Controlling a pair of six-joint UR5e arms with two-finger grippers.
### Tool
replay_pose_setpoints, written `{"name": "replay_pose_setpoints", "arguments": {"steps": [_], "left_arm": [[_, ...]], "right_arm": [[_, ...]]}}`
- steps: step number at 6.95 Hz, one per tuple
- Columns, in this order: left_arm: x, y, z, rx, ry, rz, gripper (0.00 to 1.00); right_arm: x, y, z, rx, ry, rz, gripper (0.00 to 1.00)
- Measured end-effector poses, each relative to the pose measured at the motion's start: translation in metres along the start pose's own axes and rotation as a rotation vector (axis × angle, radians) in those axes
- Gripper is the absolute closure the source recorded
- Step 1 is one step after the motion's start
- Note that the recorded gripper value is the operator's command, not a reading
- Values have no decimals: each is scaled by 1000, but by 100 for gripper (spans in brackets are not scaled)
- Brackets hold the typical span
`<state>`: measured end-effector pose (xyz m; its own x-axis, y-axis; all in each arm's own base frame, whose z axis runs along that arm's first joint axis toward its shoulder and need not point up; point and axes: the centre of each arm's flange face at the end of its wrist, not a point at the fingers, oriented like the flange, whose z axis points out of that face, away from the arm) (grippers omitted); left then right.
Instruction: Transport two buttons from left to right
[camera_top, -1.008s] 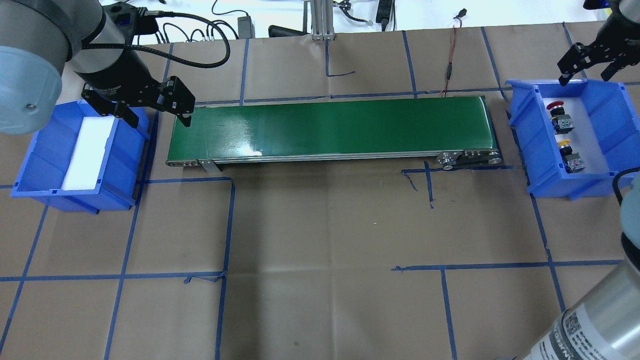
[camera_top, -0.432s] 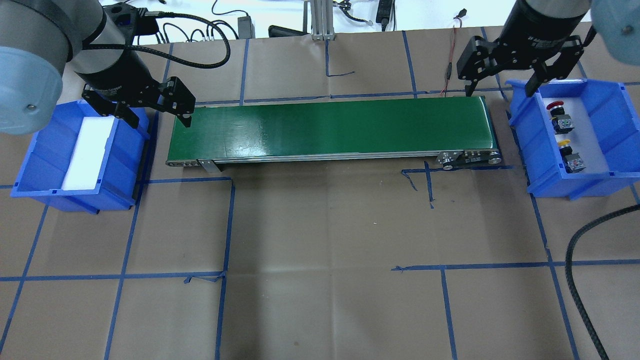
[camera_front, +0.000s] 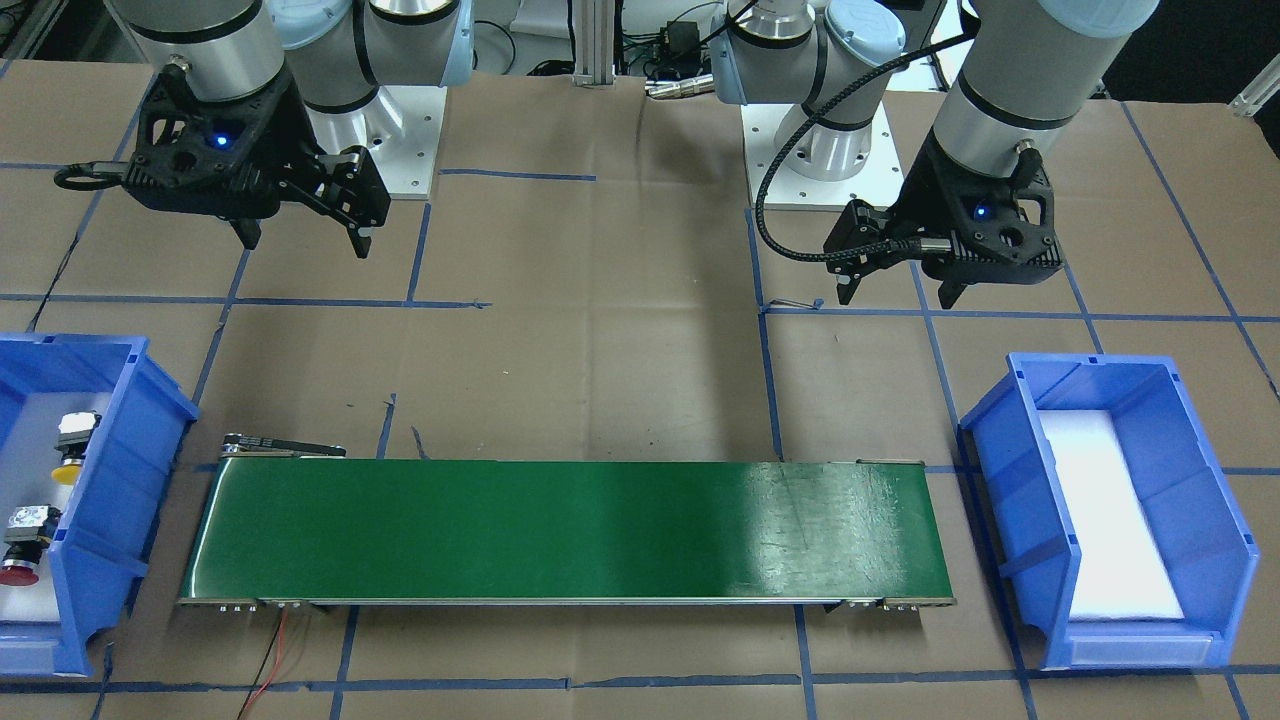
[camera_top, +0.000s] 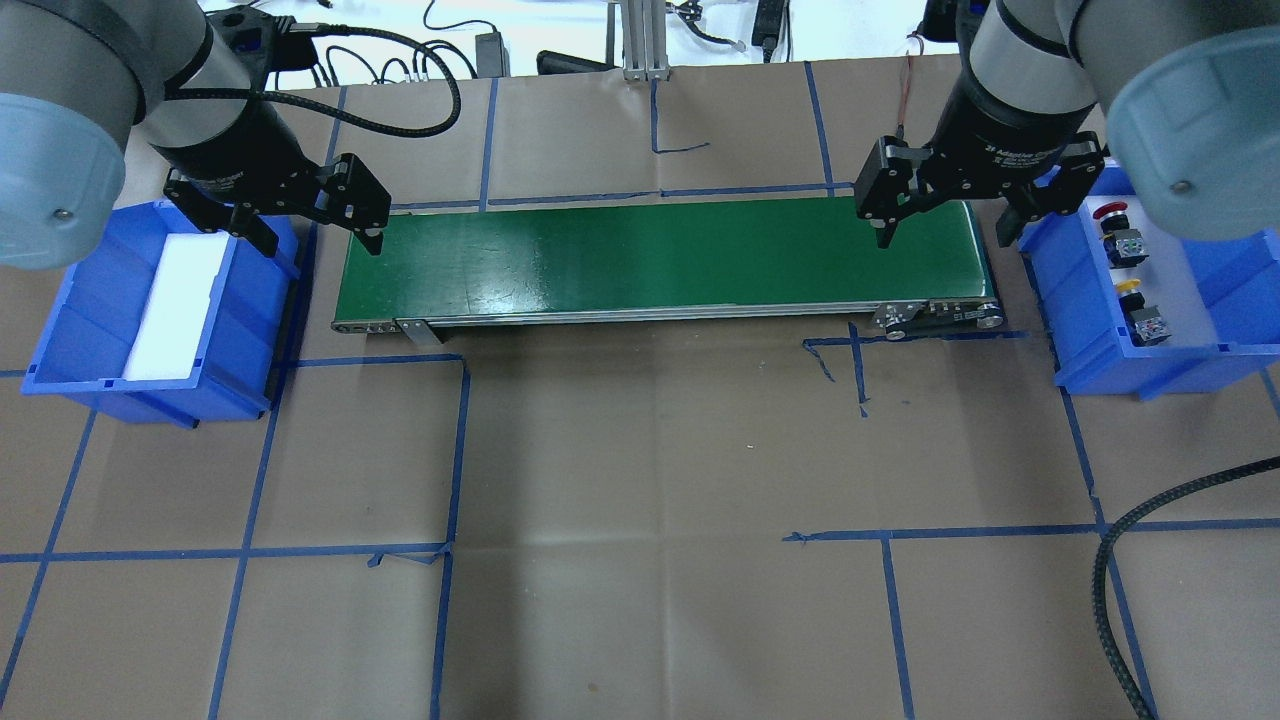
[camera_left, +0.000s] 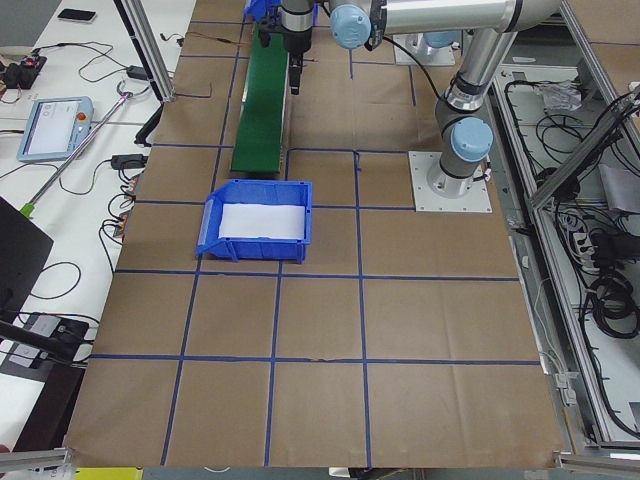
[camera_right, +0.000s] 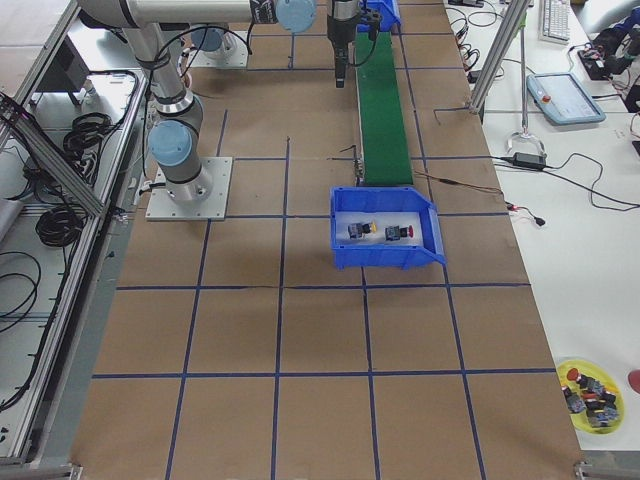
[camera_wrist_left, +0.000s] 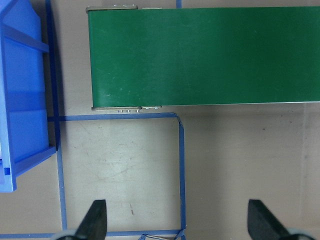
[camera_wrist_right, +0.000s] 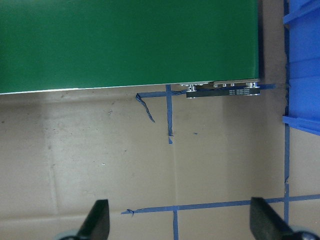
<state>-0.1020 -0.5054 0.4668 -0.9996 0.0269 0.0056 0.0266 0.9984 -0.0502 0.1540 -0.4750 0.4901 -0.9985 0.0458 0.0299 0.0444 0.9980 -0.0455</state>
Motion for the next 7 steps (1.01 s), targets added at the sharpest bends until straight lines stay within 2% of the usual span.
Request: {"name": "replay_pose_setpoints", "arguments": {"steps": [7], "left_arm": [[0,0,0,0,0,0,0]], "right_arm": [[-13,1,-5,16,1,-33,0]]}}
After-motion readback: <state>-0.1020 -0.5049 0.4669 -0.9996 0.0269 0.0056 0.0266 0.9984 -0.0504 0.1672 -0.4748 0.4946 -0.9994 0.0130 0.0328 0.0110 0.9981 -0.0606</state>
